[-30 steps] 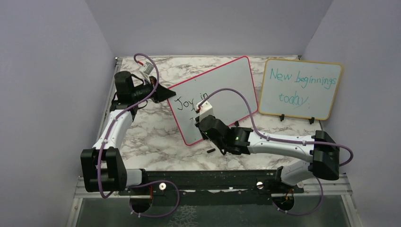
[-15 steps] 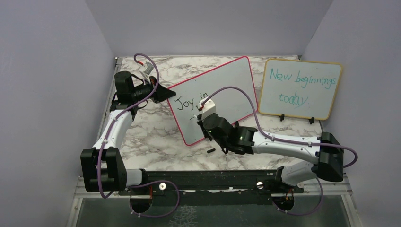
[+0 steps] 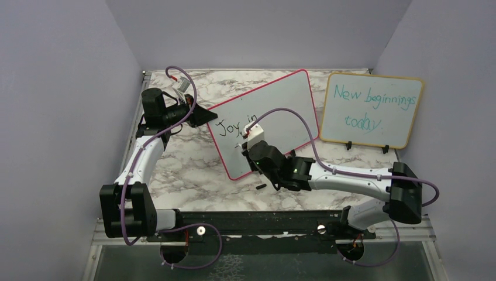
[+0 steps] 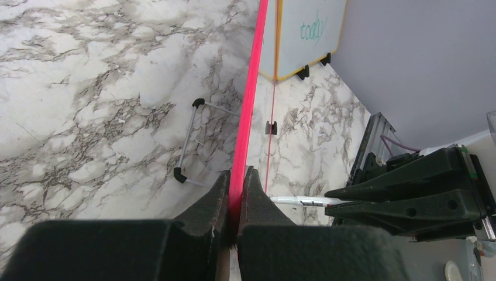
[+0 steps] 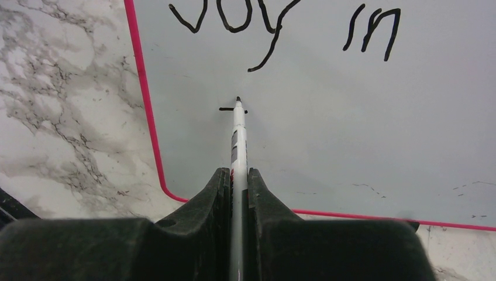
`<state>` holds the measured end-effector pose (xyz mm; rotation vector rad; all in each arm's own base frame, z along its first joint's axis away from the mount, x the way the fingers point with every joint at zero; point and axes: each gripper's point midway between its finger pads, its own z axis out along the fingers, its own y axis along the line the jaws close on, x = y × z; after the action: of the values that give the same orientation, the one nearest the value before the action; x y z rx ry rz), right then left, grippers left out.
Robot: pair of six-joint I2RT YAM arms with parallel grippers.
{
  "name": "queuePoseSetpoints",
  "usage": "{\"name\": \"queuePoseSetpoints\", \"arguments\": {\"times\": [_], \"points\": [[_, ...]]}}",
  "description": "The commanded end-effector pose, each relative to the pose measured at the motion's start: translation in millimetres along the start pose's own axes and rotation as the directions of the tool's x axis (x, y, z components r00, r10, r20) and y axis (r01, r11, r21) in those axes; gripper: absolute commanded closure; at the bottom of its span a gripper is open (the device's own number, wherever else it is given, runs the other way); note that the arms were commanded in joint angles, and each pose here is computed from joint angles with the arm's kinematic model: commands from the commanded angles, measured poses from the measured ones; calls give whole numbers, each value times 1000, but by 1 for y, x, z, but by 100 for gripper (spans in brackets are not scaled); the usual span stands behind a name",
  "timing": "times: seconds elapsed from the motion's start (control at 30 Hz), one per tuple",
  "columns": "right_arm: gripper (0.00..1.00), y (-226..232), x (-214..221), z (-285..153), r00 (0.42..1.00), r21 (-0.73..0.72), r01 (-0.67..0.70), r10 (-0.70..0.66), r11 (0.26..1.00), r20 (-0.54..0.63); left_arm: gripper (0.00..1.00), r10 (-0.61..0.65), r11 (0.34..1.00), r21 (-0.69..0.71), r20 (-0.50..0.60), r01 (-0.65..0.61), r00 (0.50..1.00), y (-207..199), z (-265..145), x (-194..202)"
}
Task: Write a sentence on the whiteboard
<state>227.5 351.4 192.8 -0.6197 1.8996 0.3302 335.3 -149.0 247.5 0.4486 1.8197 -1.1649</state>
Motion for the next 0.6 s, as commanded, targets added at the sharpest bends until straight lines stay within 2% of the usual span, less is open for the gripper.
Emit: {"name": "queuePoseSetpoints", "arguments": {"times": [0.0, 0.57], "points": [[100, 4, -10, 2, 1000, 3, -13, 13, 1000, 12, 100, 7, 991, -131, -42, -13, 999, 34, 3, 21], [100, 7, 1, 8, 1000, 6, 8, -8, 1000, -27, 100, 6, 992, -129, -42, -11, 999, 34, 3, 21]]}}
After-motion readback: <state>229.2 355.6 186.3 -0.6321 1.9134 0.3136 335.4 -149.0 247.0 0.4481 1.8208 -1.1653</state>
